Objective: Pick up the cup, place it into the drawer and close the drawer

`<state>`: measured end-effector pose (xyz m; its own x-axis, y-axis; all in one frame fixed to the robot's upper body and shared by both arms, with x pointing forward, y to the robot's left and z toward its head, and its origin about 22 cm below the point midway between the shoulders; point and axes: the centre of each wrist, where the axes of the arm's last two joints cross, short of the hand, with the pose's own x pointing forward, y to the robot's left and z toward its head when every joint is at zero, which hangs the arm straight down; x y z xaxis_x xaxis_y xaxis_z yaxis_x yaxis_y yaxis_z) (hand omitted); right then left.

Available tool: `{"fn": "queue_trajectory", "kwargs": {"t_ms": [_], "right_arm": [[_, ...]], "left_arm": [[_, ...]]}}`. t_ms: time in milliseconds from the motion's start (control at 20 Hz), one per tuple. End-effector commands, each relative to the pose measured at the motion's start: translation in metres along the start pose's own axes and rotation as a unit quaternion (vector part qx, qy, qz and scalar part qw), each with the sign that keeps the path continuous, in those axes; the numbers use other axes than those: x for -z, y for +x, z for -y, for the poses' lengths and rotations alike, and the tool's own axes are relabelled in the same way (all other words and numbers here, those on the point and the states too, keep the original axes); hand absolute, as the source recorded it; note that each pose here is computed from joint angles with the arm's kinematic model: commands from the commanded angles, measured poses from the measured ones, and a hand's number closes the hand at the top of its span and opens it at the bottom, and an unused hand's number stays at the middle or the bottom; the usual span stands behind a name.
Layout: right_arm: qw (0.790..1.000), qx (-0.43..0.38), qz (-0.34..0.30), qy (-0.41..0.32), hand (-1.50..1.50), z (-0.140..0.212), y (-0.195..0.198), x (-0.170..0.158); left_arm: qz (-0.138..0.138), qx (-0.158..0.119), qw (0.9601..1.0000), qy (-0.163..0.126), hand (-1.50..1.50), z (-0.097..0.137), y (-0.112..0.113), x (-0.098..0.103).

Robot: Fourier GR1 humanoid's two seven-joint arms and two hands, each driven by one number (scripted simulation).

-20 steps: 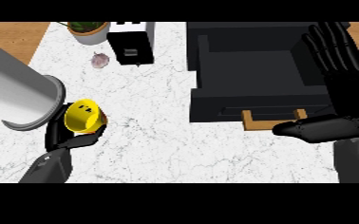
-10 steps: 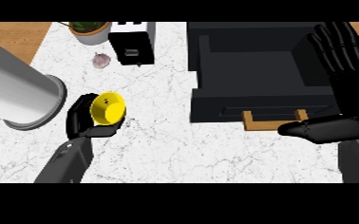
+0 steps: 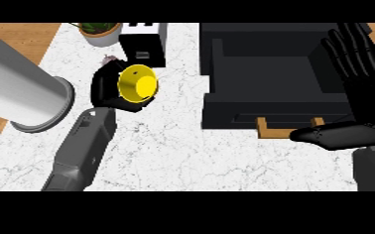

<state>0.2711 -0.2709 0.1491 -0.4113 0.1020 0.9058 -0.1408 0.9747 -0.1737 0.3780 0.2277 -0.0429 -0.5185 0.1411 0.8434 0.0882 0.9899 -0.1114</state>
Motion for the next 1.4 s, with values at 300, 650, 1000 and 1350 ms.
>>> {"fn": "queue_trajectory", "kwargs": {"t_ms": [300, 650, 1000, 1350], "right_arm": [[1.000, -0.006, -0.006, -0.004, -1.50, -0.014, 0.001, -0.005], [1.000, -0.004, 0.006, -0.006, -1.50, -0.004, -0.005, -0.003], [1.000, -0.009, 0.007, -0.001, -1.50, -0.002, -0.015, 0.005], [1.000, 0.005, 0.015, 0.020, -1.50, -0.001, -0.007, 0.012]], "left_arm": [[0.019, -0.016, 0.9955, -0.091, 1.50, 0.106, 0.070, 0.108], [0.016, 0.018, 0.9950, -0.097, 1.50, 0.173, 0.129, 0.158], [-0.080, 0.079, 0.9899, -0.086, 1.50, 0.212, 0.133, 0.173], [-0.130, 0.139, 0.9778, -0.088, 1.50, 0.214, 0.113, 0.171]]}}
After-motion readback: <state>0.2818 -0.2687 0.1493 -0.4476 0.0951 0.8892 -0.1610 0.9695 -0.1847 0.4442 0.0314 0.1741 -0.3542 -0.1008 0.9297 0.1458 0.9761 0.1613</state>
